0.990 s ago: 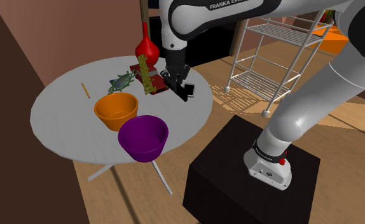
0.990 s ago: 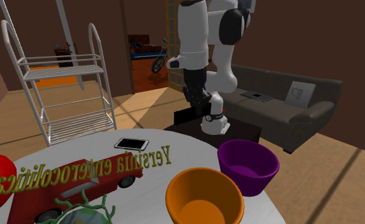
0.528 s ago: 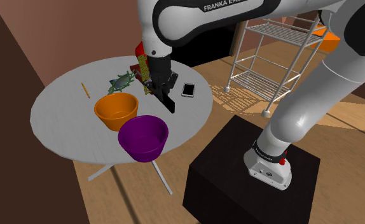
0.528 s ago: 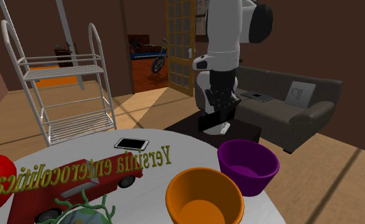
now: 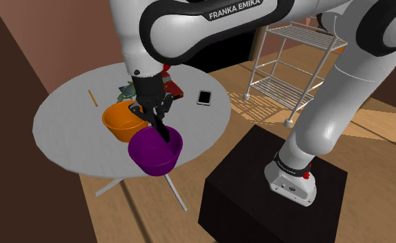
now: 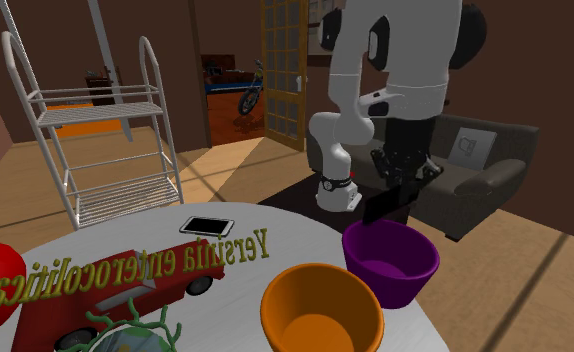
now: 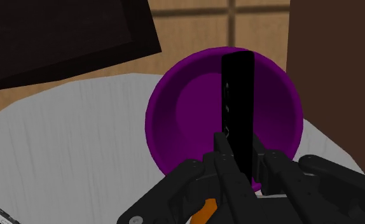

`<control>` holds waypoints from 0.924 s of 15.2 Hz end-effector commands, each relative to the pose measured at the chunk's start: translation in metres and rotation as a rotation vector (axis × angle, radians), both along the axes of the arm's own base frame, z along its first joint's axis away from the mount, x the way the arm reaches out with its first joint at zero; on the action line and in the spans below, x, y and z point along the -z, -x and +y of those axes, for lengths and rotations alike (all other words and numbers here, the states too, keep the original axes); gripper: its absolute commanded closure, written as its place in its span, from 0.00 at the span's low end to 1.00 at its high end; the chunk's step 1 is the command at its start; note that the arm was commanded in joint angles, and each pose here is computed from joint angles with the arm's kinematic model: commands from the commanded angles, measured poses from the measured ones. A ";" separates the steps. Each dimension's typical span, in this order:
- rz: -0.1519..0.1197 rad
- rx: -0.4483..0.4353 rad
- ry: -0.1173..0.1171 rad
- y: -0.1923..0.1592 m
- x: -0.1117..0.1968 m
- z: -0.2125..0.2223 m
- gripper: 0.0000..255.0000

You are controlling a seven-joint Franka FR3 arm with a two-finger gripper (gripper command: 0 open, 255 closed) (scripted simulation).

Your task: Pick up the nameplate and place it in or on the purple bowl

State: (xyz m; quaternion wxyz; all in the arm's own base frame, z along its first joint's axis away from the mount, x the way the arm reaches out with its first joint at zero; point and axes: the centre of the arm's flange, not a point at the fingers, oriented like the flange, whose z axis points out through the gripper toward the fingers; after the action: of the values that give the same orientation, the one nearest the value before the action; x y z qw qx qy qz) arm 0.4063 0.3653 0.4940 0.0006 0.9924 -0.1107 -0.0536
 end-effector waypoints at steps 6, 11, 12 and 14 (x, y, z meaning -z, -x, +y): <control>0.000 0.003 0.000 -0.001 0.033 0.007 1.00; 0.000 0.003 0.000 -0.001 0.059 0.007 1.00; 0.000 0.003 0.000 -0.001 0.064 0.007 1.00; 0.000 0.003 0.000 -0.001 0.076 0.007 1.00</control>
State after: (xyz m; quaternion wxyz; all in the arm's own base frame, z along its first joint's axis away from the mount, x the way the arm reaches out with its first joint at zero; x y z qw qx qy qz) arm 0.4063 0.3719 0.4246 0.0005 0.9922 -0.1124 -0.0539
